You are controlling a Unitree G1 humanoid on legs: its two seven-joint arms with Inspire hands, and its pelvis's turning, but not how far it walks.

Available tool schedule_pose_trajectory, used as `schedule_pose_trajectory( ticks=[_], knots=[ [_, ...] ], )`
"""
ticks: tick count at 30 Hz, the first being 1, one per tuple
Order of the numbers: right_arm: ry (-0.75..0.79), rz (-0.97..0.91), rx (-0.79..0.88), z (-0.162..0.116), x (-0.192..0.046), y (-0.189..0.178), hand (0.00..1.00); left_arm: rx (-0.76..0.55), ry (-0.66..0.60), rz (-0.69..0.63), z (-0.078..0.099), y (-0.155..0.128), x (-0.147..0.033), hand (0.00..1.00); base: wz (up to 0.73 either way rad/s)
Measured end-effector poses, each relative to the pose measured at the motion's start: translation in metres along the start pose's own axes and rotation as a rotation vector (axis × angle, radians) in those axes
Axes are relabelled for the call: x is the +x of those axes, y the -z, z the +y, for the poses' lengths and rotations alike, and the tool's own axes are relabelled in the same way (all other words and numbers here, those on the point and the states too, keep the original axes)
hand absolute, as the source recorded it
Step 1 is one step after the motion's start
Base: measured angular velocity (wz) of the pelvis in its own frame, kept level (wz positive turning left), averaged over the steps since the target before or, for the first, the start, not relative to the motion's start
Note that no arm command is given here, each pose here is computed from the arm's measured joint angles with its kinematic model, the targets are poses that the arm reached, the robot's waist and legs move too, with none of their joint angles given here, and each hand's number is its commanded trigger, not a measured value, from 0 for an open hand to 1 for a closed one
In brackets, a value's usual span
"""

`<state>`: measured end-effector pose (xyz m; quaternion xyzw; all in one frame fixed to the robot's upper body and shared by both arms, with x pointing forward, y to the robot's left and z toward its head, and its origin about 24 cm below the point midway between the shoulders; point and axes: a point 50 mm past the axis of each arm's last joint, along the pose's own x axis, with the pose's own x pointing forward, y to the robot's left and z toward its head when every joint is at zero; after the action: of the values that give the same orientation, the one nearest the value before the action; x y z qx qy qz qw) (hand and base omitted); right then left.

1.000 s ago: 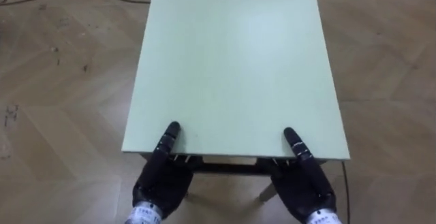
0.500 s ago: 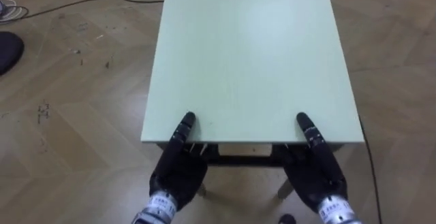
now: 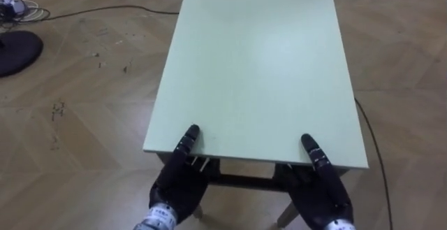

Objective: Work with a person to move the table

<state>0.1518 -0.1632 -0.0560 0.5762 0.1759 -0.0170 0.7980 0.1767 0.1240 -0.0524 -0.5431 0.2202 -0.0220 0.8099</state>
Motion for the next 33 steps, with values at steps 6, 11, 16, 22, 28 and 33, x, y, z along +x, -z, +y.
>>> schedule_pose_trajectory(
  ticks=[6,11,16,22,28,33],
  knots=[
    [0.013,0.019,0.027,-0.002,-0.004,0.008,1.00,0.030,-0.013,-0.015,0.004,-0.003,-0.006,1.00,0.00],
    [0.017,0.004,0.042,-0.003,-0.006,0.011,1.00,0.061,-0.005,-0.028,0.002,-0.005,-0.008,1.00,0.24],
    [0.007,0.001,0.042,0.000,-0.005,0.013,1.00,0.067,0.002,-0.044,0.001,-0.007,-0.008,1.00,0.40],
    [0.001,-0.006,0.029,0.000,-0.004,0.010,1.00,0.080,0.004,-0.046,0.000,-0.007,-0.008,1.00,0.73],
    [-0.024,0.005,0.013,0.006,0.002,0.007,1.00,0.087,0.018,-0.065,-0.003,-0.011,-0.009,1.00,0.57],
    [-0.044,-0.002,-0.009,0.010,0.003,0.004,1.00,0.074,0.024,-0.074,-0.005,-0.011,-0.008,1.00,0.61]
  ],
)
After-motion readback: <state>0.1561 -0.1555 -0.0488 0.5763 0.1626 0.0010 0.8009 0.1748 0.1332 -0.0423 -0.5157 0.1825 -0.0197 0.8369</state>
